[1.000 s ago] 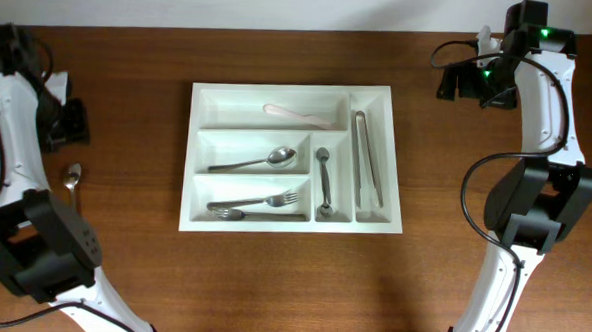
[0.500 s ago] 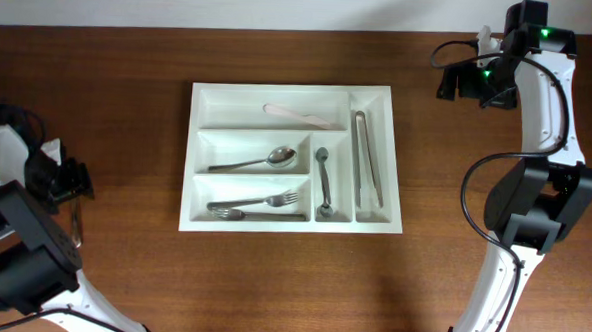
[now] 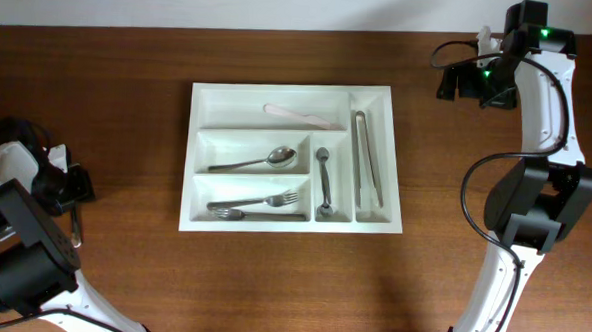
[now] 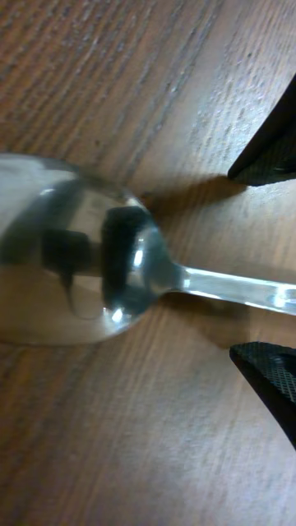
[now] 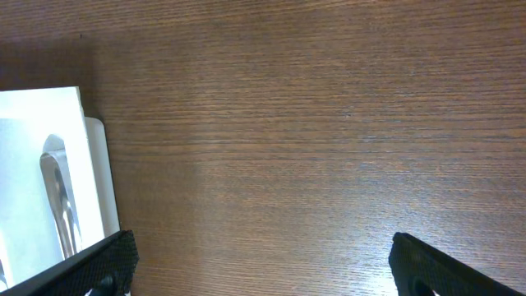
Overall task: Pack container
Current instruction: 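Grasp the last metal spoon on the table with the left gripper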
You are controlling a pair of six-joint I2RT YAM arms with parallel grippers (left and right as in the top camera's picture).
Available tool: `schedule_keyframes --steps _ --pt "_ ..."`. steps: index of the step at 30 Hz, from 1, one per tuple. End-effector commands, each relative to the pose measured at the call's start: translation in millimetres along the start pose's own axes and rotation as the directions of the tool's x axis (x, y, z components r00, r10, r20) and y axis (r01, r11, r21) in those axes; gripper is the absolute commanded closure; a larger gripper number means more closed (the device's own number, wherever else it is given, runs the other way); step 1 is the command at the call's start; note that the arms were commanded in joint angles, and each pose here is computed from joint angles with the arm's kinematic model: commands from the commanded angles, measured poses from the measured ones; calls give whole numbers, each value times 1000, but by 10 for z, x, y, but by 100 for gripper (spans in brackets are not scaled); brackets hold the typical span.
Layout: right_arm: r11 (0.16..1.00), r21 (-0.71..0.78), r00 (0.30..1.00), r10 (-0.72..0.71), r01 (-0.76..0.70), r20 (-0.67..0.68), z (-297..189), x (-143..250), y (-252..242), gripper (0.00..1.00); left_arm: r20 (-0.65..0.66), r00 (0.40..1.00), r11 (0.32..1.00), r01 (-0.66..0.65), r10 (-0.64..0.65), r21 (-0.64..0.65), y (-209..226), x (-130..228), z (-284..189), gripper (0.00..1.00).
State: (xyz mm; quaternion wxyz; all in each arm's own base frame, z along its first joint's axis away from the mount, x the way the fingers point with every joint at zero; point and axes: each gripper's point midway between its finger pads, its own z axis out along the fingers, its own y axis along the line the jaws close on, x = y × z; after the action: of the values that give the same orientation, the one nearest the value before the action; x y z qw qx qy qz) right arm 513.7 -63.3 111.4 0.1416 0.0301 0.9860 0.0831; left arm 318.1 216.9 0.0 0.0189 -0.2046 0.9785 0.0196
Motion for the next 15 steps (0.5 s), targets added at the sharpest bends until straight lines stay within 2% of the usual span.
schedule_keyframes --steps 1,5,9,15 --pt "1000 7 997 -2 2 72 -297 -121 23 1 33 997 998 -66 67 -12 2 -46 -11 38" --pt "1000 7 997 -2 2 71 -295 -119 22 1 57 994 995 -92 95 -43 55 -115 -15 46" --pt "1000 7 997 -3 2 71 -295 -120 22 1 72 991 993 -112 115 -45 56 -155 -18 71" --pt "1000 7 997 -2 2 71 -295 -119 22 1 72 991 993 -111 114 -45 55 -154 -18 84"
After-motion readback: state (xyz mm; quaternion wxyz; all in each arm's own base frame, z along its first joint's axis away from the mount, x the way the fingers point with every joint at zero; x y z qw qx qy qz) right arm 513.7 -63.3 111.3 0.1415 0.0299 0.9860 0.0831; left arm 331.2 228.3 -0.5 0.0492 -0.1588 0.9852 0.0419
